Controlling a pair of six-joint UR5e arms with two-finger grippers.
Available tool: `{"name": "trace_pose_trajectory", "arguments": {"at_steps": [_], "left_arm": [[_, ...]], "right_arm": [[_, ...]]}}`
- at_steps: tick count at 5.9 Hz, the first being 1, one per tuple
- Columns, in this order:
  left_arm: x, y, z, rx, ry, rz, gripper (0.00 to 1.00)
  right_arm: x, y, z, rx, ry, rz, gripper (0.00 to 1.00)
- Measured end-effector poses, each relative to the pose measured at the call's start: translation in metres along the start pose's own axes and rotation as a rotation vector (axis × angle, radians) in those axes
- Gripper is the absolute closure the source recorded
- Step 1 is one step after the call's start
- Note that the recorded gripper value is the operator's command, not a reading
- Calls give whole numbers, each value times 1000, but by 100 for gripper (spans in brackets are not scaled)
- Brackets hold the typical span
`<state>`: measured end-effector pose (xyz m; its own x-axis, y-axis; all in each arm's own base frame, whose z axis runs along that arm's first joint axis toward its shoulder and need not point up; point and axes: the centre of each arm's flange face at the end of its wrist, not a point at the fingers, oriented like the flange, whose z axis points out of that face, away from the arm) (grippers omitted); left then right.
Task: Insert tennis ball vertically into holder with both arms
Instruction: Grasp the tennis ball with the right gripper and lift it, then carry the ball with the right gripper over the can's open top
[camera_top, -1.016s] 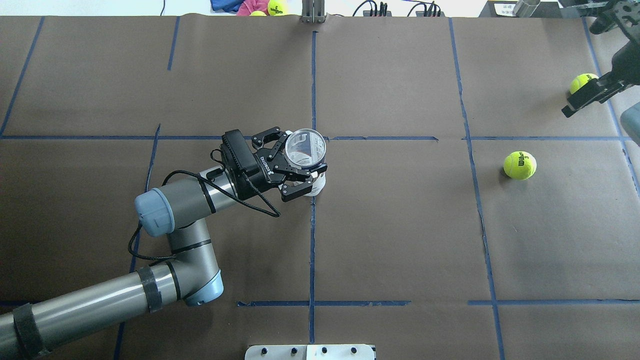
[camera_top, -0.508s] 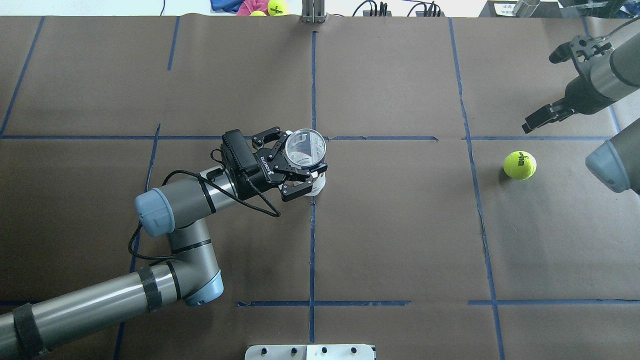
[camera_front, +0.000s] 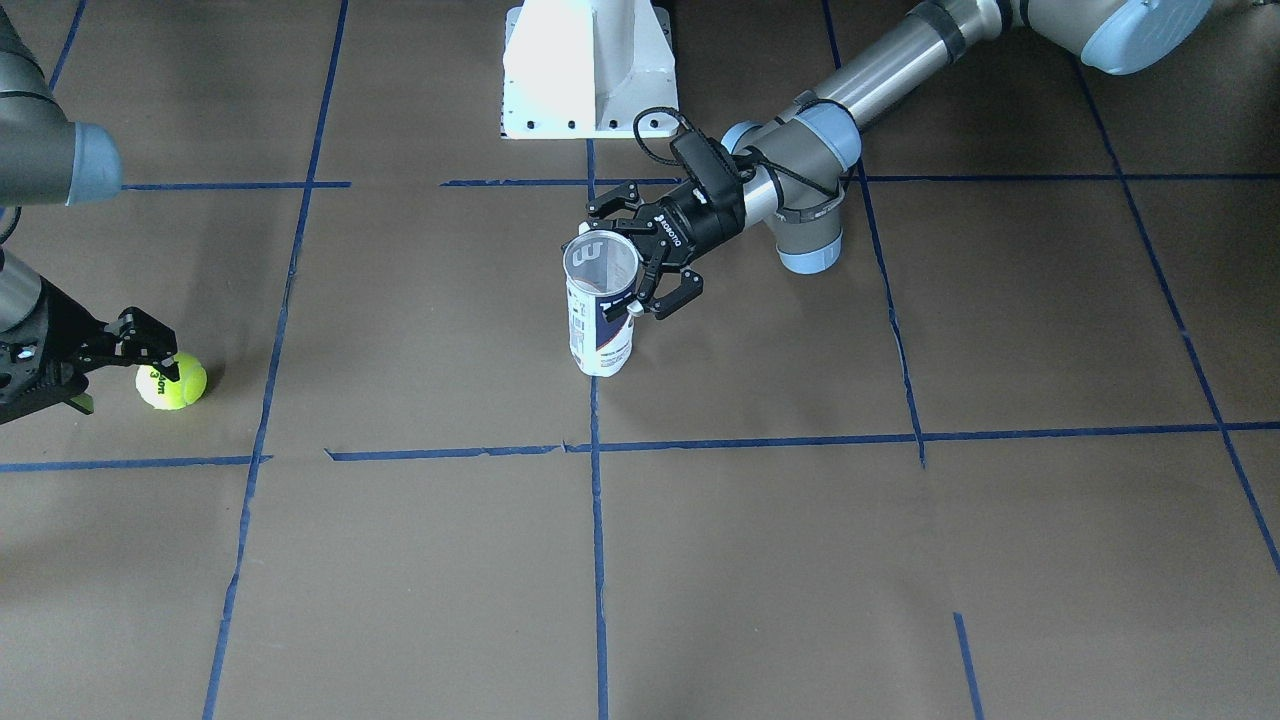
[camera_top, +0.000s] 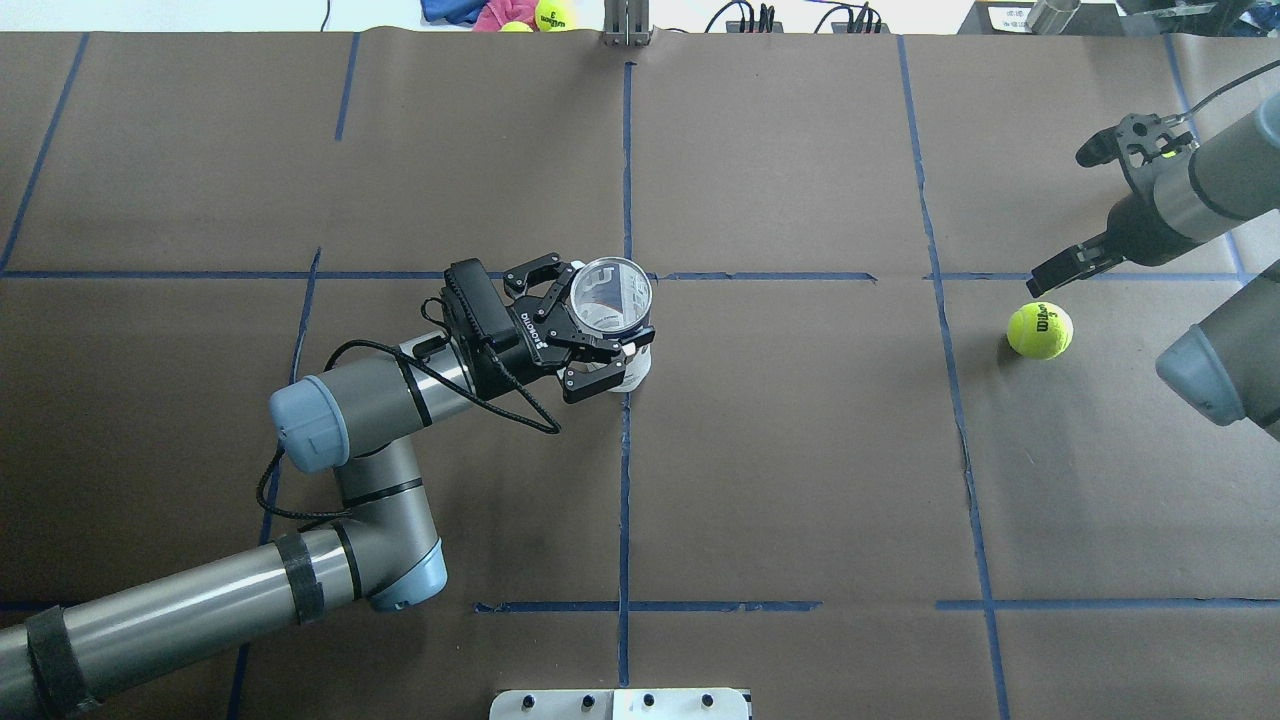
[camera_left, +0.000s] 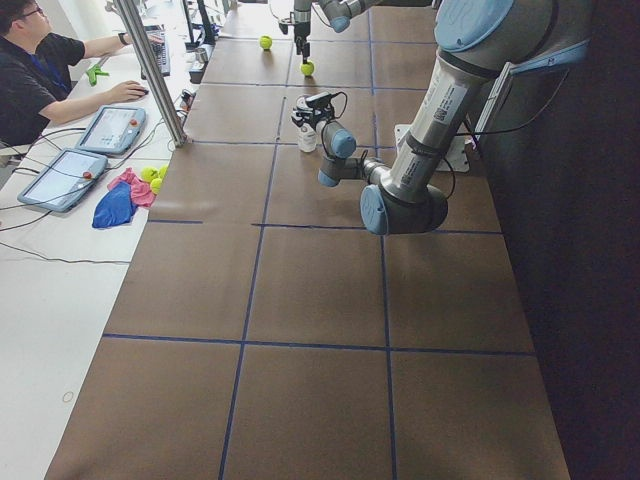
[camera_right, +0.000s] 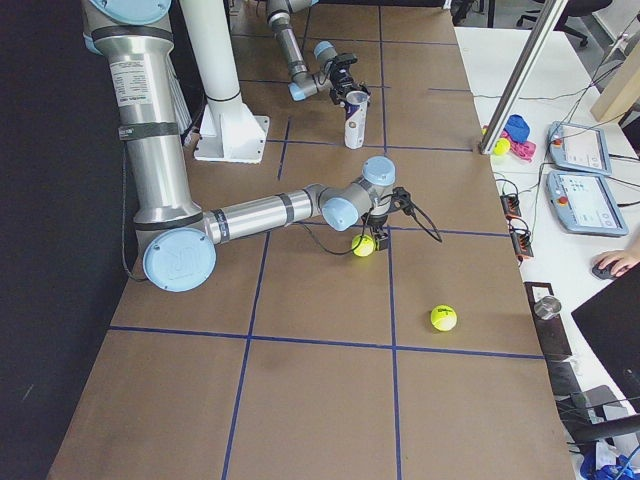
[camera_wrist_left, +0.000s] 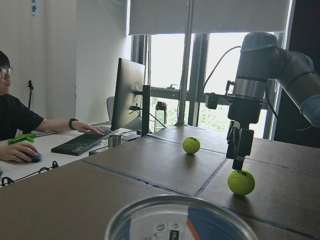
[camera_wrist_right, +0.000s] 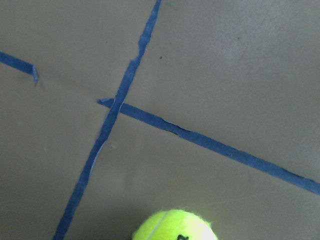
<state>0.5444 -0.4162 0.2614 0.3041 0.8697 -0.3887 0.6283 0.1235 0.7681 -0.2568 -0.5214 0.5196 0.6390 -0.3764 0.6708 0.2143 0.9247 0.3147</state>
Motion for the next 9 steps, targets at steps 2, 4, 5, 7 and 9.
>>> {"name": "trace_pose_trajectory", "arguments": {"at_steps": [2,4,5,7,9], "left_arm": [[0,0,0,0,0,1,9],[-1,0,0,-2,-2,1,9],[-1,1,0,-2,-2,2,9],[0,1,0,-2,-2,0,9],[0,1,0,-6,-2,0,9]], "right_arm": [[3,8,26,-41,22,1,0],[-1,10,37,-58,25,-7,73],[-8,4,36,-51,20,-15,92],[-26,-9,23,-20,3,-36,95],[-74,-34,-23,64,-46,20,95]]}}
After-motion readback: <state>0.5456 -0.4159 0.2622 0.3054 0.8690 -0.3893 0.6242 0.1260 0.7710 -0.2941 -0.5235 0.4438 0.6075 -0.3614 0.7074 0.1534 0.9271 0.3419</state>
